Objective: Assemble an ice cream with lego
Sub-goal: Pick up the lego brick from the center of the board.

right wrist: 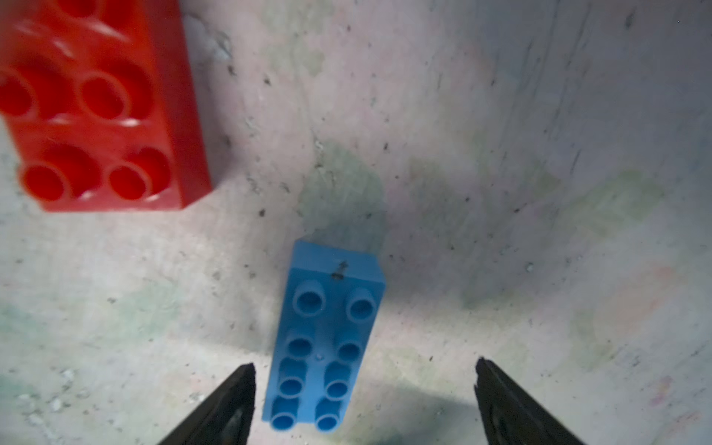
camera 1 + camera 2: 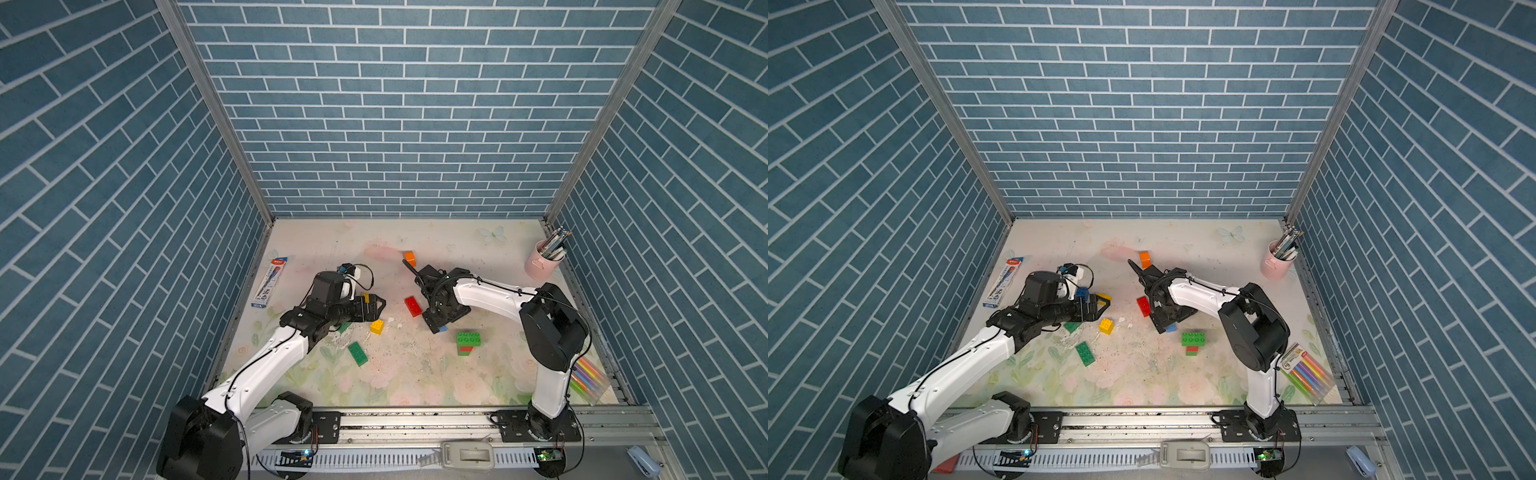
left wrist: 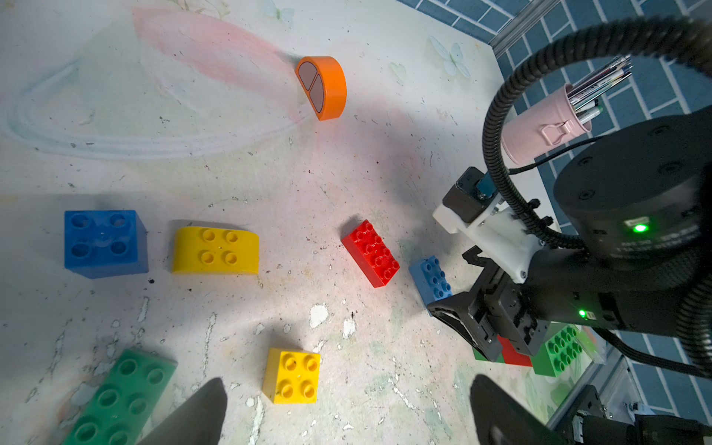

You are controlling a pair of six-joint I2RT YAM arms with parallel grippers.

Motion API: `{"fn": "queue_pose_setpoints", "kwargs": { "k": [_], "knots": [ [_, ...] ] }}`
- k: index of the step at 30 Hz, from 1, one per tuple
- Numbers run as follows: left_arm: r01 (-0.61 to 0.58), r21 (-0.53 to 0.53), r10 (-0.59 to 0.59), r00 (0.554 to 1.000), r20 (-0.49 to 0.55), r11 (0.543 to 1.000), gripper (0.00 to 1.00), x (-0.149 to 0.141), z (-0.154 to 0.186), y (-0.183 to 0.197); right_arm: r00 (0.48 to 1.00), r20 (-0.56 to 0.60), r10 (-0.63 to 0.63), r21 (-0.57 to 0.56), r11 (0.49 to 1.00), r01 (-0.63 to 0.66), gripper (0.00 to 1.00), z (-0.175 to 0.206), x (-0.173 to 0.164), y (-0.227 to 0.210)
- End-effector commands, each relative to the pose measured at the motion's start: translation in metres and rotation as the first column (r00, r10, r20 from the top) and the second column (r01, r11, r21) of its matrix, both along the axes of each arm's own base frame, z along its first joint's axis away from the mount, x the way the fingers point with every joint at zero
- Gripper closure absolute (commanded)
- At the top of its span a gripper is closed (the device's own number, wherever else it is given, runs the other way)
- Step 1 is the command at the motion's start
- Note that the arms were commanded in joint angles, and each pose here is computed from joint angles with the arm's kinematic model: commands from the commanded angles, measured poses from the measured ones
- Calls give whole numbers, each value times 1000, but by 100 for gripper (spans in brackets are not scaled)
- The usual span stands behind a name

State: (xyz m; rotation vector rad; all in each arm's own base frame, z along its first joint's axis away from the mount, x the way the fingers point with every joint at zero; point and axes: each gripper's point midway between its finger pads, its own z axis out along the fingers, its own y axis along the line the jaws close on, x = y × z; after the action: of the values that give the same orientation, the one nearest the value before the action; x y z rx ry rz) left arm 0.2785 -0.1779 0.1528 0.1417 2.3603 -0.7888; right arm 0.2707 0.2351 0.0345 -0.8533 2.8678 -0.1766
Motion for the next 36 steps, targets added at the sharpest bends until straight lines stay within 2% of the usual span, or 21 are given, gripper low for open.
{"fn": "queue_pose_setpoints", "kwargs": {
  "k": [1,11,19,23,27,36],
  "knots": [
    [5,21,-5,1000,-9,1000,0,-3,-6,2,999,32,14,-45,999,-13,10,-8,11,-9],
    [-3,29,3,1000,-6,1000,0,-3,-5,4,991,126,-31,-178,983,54,11,3,43,-56],
    [-3,30,3,1000,-5,1000,1,-1,-6,4,985,154,-77,-246,963,114,11,9,62,-79],
    [-3,38,3,1000,-5,999,1,-2,-5,5,984,102,-146,-97,983,156,11,18,55,-62],
    [-4,38,4,1000,-5,999,0,-4,-6,5,976,26,-217,57,975,215,12,21,49,-40],
    [-4,41,4,1000,-2,999,0,-3,-5,6,938,-5,-346,117,932,344,12,11,63,-40]
  ]
}}
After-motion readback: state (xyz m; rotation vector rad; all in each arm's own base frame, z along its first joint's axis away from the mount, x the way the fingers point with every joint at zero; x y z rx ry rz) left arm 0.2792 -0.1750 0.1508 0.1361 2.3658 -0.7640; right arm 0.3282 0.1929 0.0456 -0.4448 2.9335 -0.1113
